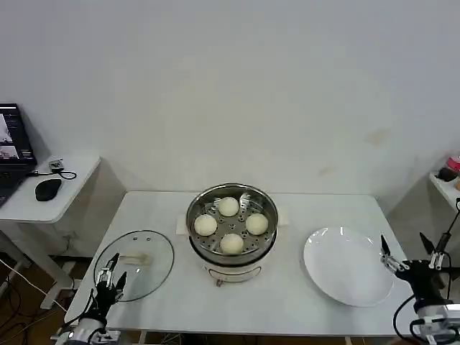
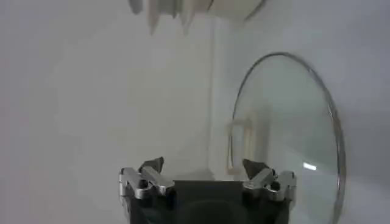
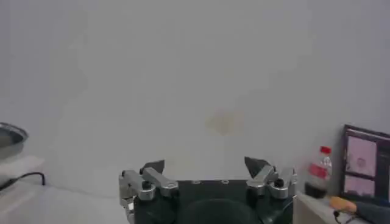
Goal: Take steamed baozi put them in steamer then cover it.
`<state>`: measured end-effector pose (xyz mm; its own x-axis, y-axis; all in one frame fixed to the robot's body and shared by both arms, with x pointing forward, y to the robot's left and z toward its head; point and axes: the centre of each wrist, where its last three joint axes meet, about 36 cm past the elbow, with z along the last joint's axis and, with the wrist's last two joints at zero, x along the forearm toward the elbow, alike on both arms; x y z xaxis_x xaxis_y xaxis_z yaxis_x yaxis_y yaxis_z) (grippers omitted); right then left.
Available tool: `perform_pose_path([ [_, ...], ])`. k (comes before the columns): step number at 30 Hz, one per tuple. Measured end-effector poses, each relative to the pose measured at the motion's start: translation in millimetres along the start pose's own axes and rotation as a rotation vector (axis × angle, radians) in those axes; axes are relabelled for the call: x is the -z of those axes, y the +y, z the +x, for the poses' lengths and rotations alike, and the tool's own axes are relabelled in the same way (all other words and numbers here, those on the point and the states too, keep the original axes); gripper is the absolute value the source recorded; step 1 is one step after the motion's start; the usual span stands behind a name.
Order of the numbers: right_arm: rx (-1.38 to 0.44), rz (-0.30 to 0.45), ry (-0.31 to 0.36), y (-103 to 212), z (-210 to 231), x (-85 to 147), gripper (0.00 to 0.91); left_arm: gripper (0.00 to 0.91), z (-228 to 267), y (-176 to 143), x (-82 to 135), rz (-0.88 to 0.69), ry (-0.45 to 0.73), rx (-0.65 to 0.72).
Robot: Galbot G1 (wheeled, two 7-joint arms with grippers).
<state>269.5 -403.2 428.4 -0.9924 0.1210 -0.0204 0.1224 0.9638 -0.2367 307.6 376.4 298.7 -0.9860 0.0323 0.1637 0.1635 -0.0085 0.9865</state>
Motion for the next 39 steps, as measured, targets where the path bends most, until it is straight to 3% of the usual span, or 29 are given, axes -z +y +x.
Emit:
perform_pose_path([
  [28,-0.015,0.032,0.058,4,32,-17,0.907,0.907,-80,-4,-5,-0.052,-0.026,0.020],
  [29,-0.015,0.033,0.058,4,32,-17,0.907,0.060,-82,-4,-5,-0.051,-0.025,0.022],
  [30,-0.014,0.033,0.059,4,33,-17,0.907,0.000,-84,-4,-6,-0.050,-0.023,0.021],
  [39,-0.013,0.033,0.065,6,34,-20,0.907,0.000,-87,-11,-7,-0.044,-0.026,0.015],
])
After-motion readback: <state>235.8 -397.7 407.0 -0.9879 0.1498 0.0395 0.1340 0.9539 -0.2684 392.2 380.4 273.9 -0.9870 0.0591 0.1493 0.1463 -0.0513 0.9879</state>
